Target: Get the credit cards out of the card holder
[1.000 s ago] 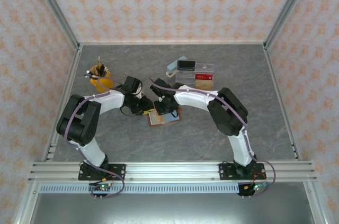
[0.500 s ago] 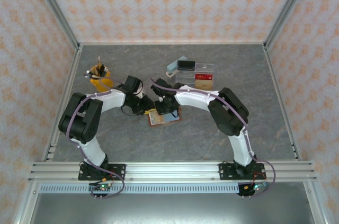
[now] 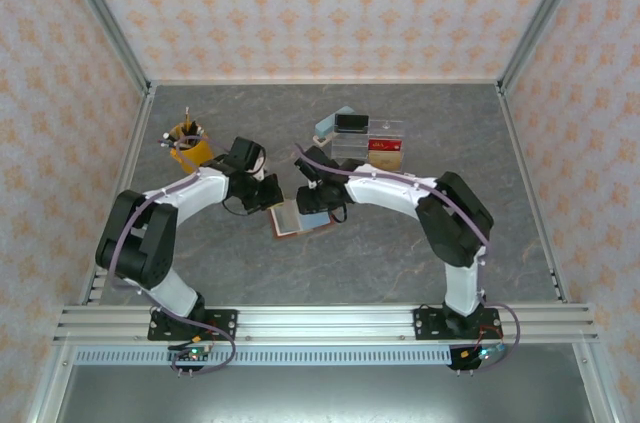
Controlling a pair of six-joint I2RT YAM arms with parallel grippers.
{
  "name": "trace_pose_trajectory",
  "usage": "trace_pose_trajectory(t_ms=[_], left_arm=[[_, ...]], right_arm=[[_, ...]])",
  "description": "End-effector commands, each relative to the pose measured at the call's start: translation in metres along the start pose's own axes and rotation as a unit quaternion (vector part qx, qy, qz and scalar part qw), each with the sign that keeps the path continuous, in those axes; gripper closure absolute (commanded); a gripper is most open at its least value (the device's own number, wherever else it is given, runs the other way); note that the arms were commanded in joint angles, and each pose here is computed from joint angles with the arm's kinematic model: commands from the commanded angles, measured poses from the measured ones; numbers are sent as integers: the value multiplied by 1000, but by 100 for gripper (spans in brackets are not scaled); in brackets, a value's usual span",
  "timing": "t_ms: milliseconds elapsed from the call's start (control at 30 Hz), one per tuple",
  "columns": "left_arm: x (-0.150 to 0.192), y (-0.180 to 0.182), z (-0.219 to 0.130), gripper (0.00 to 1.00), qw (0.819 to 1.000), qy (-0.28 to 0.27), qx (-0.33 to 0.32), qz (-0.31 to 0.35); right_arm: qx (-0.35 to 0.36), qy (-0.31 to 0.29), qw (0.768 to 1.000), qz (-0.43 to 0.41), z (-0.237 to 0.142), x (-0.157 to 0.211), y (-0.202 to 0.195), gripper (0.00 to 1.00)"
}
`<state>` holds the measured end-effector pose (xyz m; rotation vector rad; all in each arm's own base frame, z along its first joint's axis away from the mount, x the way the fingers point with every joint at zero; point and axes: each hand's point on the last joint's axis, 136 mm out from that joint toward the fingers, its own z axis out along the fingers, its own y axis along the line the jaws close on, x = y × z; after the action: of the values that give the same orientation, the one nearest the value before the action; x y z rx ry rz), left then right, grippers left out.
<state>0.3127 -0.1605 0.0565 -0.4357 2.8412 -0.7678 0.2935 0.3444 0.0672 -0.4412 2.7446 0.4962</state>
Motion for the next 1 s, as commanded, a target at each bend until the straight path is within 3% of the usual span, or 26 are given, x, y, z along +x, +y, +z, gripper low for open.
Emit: trace_pose_trajectory(t_ms=[0,133,300,433,633,967], left_arm=[[0,17,-16,94,998,-13,-55,9],[2,5,-12,82,1000,-2,-21,-1],[8,-33,-5,63,995,28,90,-22],[10,-52,-9,56,992,35,123,-15],[14,-64,5,55,990,46,132,-11],[10,-38,26,53,997,44,69,-15]], right_arm=[[-21,-76,997,15,-30,-29,8,57],[-17,-111,993,25,-44,-39,6,55],[-4,-141,989,39,-56,-43,-2,55],[13,-161,986,50,-65,-44,-12,54],[34,-180,981,62,-73,-46,-22,54],[33,-167,984,56,-68,-41,-22,55]])
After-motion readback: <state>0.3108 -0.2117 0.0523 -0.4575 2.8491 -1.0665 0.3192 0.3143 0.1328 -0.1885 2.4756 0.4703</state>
